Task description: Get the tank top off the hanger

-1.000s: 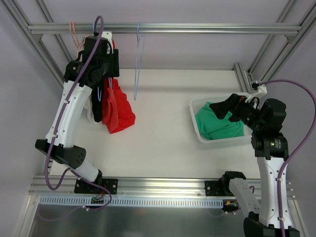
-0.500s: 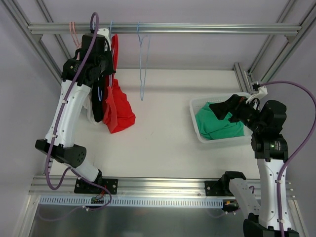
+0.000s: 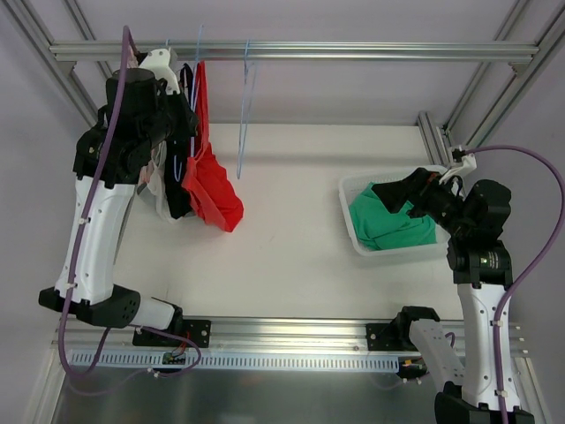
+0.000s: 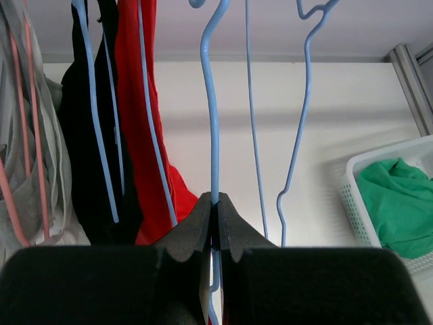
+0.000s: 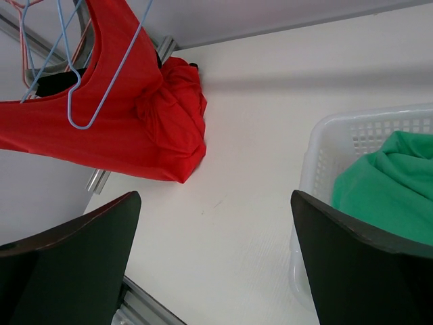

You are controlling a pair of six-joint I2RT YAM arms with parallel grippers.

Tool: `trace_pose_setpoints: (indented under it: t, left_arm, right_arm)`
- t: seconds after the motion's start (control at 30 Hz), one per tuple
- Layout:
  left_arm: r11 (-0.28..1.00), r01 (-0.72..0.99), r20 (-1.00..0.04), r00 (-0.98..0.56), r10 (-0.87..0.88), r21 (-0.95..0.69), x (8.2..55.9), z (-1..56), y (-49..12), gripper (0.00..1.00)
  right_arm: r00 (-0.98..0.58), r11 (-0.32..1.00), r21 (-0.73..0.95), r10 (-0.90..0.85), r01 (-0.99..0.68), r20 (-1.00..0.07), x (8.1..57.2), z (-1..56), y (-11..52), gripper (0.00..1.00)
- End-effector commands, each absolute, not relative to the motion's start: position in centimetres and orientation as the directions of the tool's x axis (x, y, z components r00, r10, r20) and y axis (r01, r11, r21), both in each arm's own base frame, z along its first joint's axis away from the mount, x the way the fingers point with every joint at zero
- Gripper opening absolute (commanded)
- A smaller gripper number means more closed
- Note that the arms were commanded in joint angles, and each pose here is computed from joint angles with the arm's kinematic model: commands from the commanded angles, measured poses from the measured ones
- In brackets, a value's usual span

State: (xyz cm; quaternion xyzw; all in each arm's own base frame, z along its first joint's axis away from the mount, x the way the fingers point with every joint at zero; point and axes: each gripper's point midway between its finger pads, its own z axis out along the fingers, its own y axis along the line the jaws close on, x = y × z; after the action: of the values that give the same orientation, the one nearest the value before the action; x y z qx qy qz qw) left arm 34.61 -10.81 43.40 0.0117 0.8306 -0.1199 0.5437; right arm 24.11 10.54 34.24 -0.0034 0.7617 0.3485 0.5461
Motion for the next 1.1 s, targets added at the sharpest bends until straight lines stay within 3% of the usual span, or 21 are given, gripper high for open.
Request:
trace_pose_setpoints:
  t: [0.0, 0.2, 0.5, 0.93, 1.07]
  left_arm:
    - [0.954, 0.178, -0.922, -0.347, -0.17, -0.243, 34.7, 44.8, -11.4, 0.0]
    - [0.92, 0.219, -0.9, -0.369, -0.231, -0.326, 33.1, 44.6, -12.6, 0.0]
    - [0.848, 0.312, -0.874, -0.381, -0.302, -0.428, 26.4, 43.7, -13.1, 0.0]
    - [0.722, 0.449, -0.807, -0.531, -0.259, -0.526, 15.1, 32.4, -13.9, 0.0]
    - [0.662, 0.45, -0.744, -0.617, -0.256, -0.6, 12.4, 29.3, -14.7, 0.0]
  right_arm:
    - [-0.375, 0.73, 0.525, 0.382, -0.439, -0.845, 24.1, 35.7, 11.1, 1.0]
    - [-0.377, 0.721, 0.529, 0.384, -0.447, -0.842, 24.1, 35.5, 11.3, 1.0]
    - [-0.391, 0.629, 0.534, 0.366, -0.565, -0.844, 24.0, 35.9, 13.2, 0.99]
    - [-0.424, 0.386, 0.468, 0.197, -0.795, -0.884, 21.0, 31.5, 21.8, 0.99]
    - [-0.411, 0.413, 0.46, 0.206, -0.786, -0.888, 21.9, 29.4, 24.2, 0.99]
